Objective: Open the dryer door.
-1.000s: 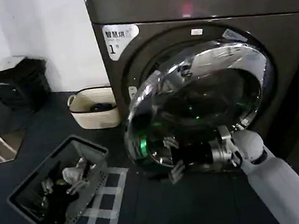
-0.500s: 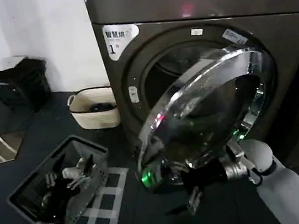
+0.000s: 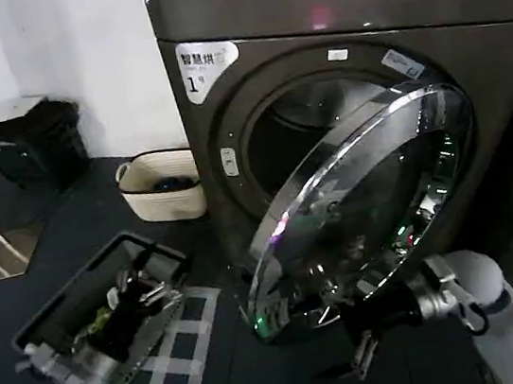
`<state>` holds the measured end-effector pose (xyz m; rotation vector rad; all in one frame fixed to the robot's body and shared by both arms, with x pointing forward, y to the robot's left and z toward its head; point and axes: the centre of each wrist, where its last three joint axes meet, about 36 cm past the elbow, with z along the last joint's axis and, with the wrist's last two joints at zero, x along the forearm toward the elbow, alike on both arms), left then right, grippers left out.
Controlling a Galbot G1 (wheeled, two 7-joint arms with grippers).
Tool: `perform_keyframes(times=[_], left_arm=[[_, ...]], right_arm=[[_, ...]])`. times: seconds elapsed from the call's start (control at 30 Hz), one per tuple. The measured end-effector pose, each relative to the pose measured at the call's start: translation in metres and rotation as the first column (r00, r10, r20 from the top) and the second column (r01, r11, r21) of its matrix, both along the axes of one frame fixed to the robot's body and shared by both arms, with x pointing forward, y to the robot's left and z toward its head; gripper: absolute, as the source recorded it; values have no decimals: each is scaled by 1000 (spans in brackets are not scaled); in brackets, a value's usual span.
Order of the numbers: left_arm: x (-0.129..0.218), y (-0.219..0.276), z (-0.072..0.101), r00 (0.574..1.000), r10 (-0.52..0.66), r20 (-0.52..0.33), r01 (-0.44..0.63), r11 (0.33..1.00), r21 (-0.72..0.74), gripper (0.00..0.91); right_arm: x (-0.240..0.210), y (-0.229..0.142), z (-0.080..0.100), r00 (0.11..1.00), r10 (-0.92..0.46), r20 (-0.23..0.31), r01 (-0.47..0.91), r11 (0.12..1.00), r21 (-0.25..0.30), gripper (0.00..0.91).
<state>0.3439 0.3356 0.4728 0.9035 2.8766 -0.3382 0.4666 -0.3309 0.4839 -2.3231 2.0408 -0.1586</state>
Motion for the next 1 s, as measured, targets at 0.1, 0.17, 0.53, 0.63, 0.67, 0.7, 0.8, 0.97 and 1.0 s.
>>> perform_keyframes(times=[0.1,0.17,0.53,0.63,0.67,0.7,0.8,0.97,1.0], left_arm=[[10,-3,-3,999,-42,-11,42,999,1,907],[17,-6,-5,998,-65,-17,65,998,5,907],[54,-33,-15,985,-170,-21,170,985,0,907],[64,-42,-18,981,-196,-18,196,981,-4,907],[67,-45,-19,979,-204,-21,204,979,-6,907],[70,-49,-21,977,-212,-23,212,977,-7,907],[79,-58,-24,971,-237,-29,237,971,-12,907],[96,-75,-28,960,-278,-33,277,961,-20,907],[99,-79,-28,958,-286,-31,285,958,-21,907]], right_arm=[[-6,-20,0,998,-54,10,54,999,1,907],[-11,-33,0,996,-93,11,93,996,-2,907],[-45,-119,17,935,-349,69,351,936,-18,907],[-58,-147,21,901,-427,81,430,903,-17,907],[-62,-155,22,889,-449,84,452,892,-16,907],[-66,-162,23,878,-470,86,473,881,-14,907],[-81,-185,26,840,-534,94,537,844,-3,907],[-110,-225,30,753,-652,94,650,758,47,907],[-117,-232,32,734,-672,97,670,740,53,907]])
